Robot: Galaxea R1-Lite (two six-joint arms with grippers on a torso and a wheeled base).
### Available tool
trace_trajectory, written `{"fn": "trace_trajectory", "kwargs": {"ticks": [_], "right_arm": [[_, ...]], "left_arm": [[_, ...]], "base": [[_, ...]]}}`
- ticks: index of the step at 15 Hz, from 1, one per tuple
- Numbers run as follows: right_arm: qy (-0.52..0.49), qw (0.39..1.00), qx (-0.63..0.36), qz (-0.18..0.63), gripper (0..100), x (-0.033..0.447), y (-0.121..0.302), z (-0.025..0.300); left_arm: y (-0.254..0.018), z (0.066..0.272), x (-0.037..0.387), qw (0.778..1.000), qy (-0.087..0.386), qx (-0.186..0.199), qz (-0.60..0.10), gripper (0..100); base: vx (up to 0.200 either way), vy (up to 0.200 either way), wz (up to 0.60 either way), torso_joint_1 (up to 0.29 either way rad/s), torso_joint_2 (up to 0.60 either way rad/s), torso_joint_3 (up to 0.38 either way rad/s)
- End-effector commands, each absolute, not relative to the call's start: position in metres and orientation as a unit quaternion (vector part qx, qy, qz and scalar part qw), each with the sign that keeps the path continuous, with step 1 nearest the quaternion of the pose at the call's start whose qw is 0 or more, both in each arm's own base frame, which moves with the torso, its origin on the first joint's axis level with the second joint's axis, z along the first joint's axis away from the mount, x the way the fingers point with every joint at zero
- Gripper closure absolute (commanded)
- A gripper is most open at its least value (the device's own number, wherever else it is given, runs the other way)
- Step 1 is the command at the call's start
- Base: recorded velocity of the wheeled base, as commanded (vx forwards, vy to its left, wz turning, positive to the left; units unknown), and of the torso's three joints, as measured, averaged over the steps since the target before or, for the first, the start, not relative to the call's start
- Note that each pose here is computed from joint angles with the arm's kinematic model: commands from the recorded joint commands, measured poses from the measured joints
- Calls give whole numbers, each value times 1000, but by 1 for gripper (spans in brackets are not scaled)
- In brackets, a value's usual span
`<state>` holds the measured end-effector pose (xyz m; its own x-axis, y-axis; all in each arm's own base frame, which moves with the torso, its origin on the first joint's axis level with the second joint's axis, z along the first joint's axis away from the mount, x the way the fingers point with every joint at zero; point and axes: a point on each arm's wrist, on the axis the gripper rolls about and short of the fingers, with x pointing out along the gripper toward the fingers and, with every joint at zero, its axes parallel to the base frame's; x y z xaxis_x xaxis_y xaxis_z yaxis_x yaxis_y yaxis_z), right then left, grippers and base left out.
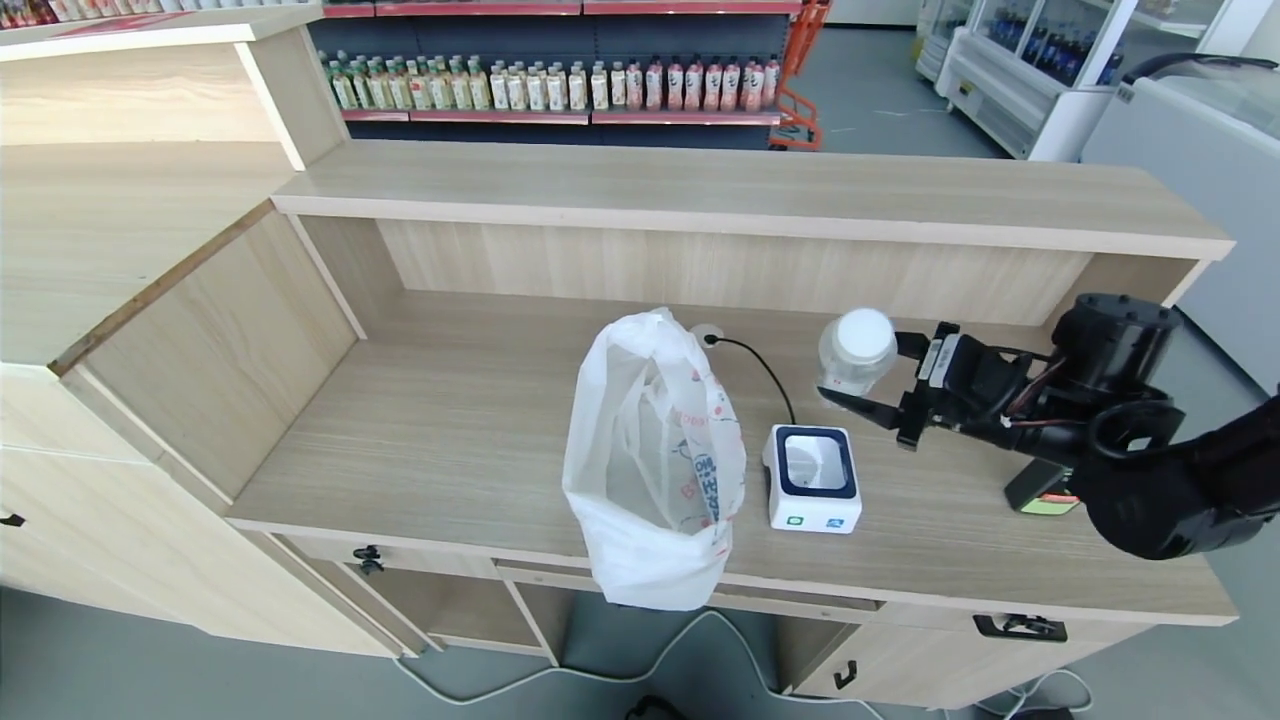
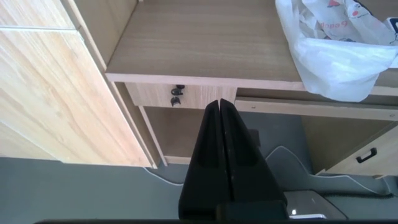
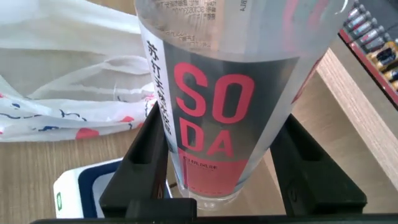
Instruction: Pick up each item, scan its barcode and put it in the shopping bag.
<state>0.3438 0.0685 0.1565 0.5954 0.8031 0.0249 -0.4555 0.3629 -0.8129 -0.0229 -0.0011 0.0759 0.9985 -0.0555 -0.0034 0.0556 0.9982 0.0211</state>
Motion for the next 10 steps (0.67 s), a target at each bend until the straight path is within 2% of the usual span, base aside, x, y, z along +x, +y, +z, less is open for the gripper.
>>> {"fn": "trace_trajectory", "kwargs": {"ticks": [1, 10], "right_arm": [[-200, 796, -405, 403, 100, 356, 62, 135], [-201, 790, -411, 408, 100, 374, 63, 114]], "left_arm": [[-1, 76, -23, 1000, 1, 11, -28, 100], [-1, 76, -23, 1000, 1, 11, -28, 100]], "base": [[0, 0, 0, 0, 0, 0], [0, 0, 0, 0, 0, 0]]}}
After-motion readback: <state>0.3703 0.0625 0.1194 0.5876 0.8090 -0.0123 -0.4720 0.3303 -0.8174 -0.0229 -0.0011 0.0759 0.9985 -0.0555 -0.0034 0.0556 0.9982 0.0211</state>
